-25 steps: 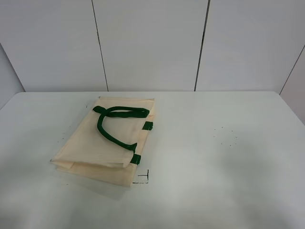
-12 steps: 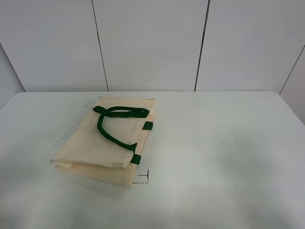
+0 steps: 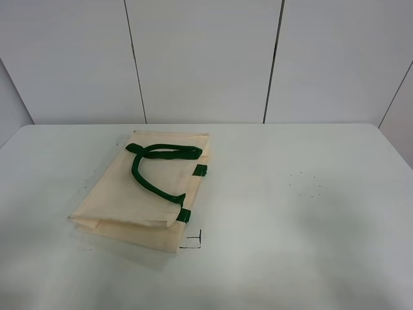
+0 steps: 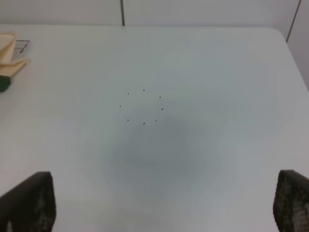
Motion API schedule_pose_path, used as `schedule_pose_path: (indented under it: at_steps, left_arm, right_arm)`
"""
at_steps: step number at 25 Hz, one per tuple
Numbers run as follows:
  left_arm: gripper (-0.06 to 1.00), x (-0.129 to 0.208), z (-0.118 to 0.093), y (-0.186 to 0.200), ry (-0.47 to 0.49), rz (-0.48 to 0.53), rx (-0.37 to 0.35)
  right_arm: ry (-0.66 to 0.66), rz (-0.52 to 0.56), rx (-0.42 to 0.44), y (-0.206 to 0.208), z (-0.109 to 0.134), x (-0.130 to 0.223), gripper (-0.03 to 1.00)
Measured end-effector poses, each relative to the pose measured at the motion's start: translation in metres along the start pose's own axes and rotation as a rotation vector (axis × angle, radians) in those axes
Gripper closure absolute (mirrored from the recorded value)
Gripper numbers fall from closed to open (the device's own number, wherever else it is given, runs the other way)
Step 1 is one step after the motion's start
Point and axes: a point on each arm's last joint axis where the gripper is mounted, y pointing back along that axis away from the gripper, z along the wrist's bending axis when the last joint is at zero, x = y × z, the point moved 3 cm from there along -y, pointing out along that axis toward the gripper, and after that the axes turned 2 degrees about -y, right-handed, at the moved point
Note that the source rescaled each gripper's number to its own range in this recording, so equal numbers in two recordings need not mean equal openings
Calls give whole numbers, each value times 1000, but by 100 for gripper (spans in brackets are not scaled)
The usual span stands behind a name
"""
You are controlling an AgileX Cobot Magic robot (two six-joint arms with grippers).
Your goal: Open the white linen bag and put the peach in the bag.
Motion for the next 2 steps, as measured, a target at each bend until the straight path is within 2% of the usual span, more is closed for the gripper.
schedule_pose_path:
  at_steps: [2]
  left_arm:
    - [-6, 0, 0, 0, 0, 0, 0]
  right_arm:
    - [0, 0, 0, 0, 0, 0, -3]
